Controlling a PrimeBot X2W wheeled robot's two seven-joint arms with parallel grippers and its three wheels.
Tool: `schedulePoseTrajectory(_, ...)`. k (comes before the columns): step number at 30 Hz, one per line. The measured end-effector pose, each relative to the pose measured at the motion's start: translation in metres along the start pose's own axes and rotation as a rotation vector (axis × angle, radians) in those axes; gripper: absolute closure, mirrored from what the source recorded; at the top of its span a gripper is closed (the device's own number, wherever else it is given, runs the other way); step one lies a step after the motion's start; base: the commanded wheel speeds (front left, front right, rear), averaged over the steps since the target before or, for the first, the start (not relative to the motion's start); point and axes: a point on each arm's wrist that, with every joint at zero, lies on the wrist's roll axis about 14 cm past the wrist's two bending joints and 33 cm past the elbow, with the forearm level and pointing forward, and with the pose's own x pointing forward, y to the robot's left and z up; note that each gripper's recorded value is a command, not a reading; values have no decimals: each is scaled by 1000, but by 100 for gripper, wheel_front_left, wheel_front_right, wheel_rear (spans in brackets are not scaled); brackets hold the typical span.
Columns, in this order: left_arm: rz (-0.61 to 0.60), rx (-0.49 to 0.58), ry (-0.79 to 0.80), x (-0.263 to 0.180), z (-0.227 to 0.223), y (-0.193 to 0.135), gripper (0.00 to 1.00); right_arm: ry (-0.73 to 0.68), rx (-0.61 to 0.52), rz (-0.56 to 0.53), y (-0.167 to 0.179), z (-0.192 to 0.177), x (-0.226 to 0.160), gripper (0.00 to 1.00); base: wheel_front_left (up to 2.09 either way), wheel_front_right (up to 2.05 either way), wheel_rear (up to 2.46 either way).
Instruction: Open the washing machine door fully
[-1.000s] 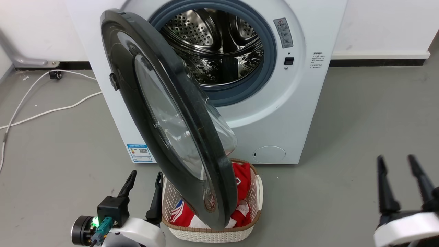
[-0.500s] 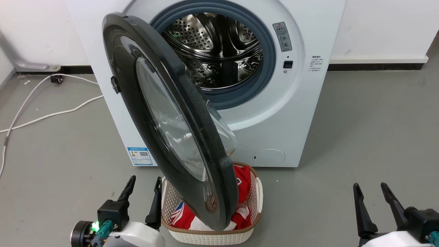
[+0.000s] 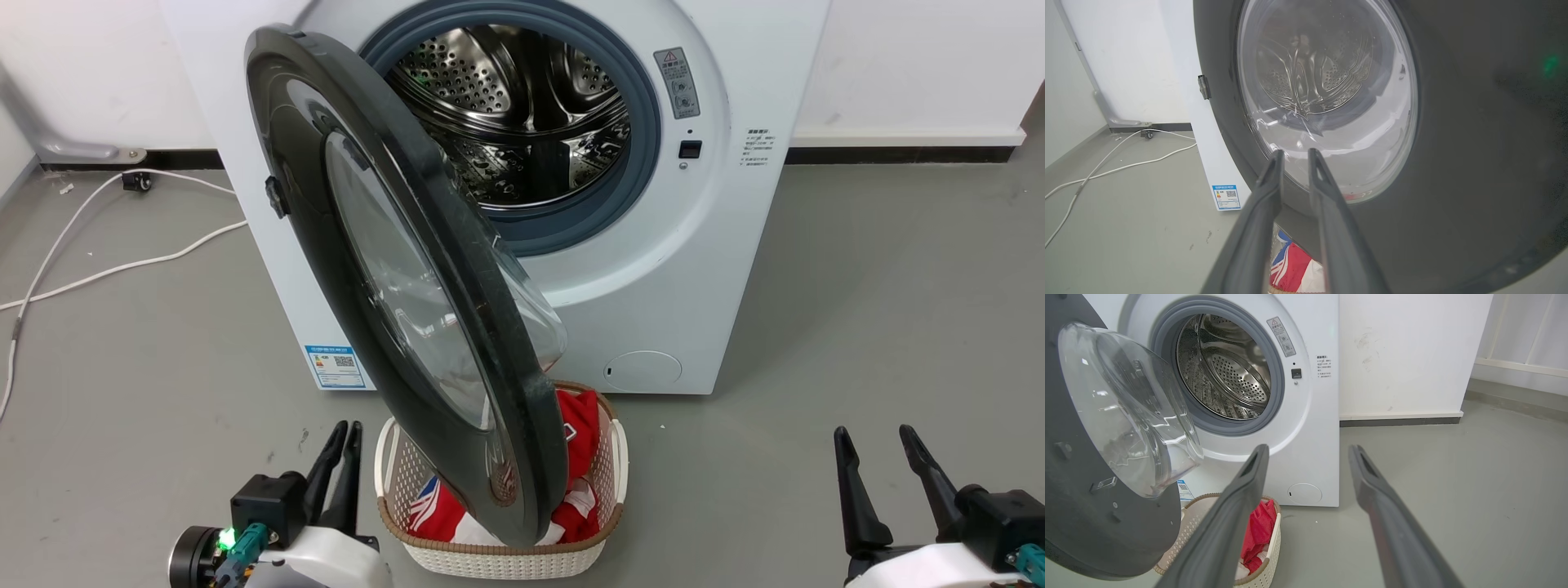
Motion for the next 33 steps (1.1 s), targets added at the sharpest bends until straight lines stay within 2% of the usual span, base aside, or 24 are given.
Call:
schedulePoseTrajectory(5,19,4,-12,1,5,4,100,2,-3,2,0,0,1,0,0,0,0)
schedulePoseTrajectory(9,27,6,-71,7,27,8,100,4,-5,4,1,-1,2,0,0,0,0)
schedulePoseTrajectory(14,38,14,-205,17,78,10,100,6,-5,8,2,-1,3,0,0,0,0)
schedulePoseTrajectory(21,28,56,-465,19,176,4,100,7,-9,9,2,-2,6,0,0,0,0)
schedulePoseTrajectory(25,-29,66,-612,13,229,-17,100,8,-11,14,3,-2,7,0,0,0,0)
schedulePoseTrajectory(28,-106,48,-677,7,252,-43,100,10,-19,19,4,-2,8,0,0,0,0)
schedulePoseTrajectory(33,-297,-7,-664,2,258,-101,100,12,-19,21,6,-3,8,0,0,0,0)
